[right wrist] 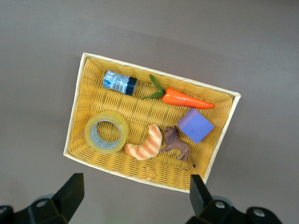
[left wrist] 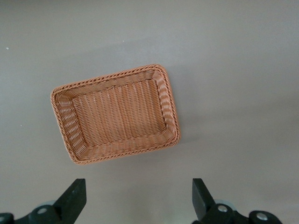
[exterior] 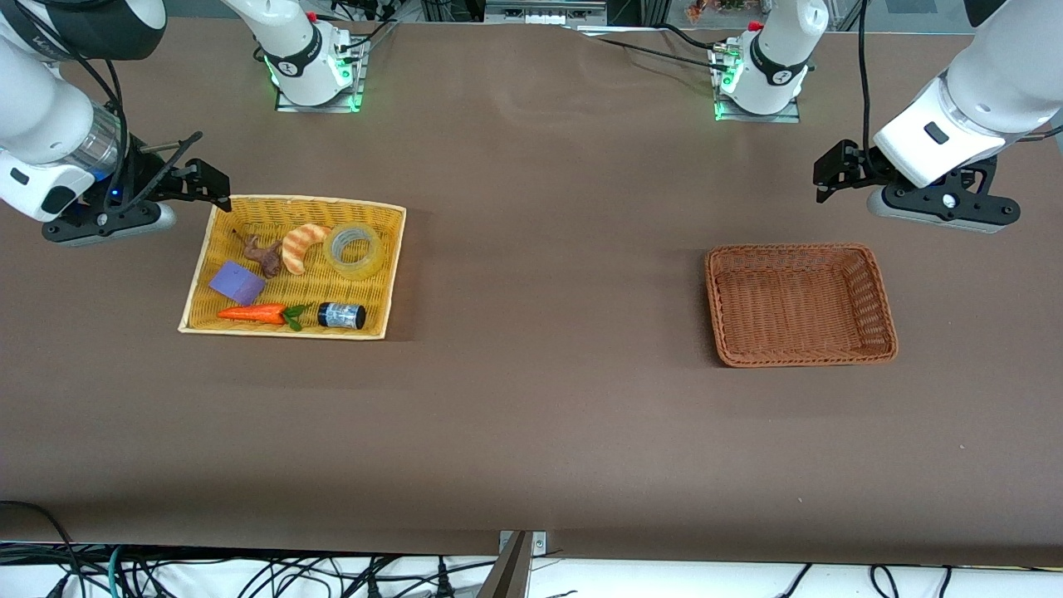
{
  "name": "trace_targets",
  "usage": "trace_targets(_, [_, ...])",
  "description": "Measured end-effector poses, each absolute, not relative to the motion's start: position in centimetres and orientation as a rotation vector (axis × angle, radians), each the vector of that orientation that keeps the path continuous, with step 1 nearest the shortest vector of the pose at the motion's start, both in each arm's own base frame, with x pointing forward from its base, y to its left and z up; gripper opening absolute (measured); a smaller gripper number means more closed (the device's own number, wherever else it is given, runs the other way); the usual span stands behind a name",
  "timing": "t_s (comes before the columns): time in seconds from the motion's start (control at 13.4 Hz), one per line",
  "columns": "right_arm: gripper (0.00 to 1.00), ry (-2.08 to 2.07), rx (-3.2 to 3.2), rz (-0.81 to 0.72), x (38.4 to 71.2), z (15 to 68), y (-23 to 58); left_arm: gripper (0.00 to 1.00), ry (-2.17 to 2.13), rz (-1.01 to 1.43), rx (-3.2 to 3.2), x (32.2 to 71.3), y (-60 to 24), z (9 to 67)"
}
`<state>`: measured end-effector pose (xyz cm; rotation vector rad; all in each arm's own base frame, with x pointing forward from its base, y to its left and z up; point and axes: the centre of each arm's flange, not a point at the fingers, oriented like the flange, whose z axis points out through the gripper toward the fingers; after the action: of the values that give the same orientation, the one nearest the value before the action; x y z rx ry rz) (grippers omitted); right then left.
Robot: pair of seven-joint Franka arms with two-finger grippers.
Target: Transfer tape with both arms
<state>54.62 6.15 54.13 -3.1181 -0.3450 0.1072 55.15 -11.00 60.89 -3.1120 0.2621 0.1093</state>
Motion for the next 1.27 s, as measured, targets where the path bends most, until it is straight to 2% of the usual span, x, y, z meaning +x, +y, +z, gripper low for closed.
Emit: trace_targets(1.27, [1.00,-0.353,-3.129,0.135,54.86,53.26,6.13,1.00,0.251,0.114,-3.113,55.31,-10.60,60.71])
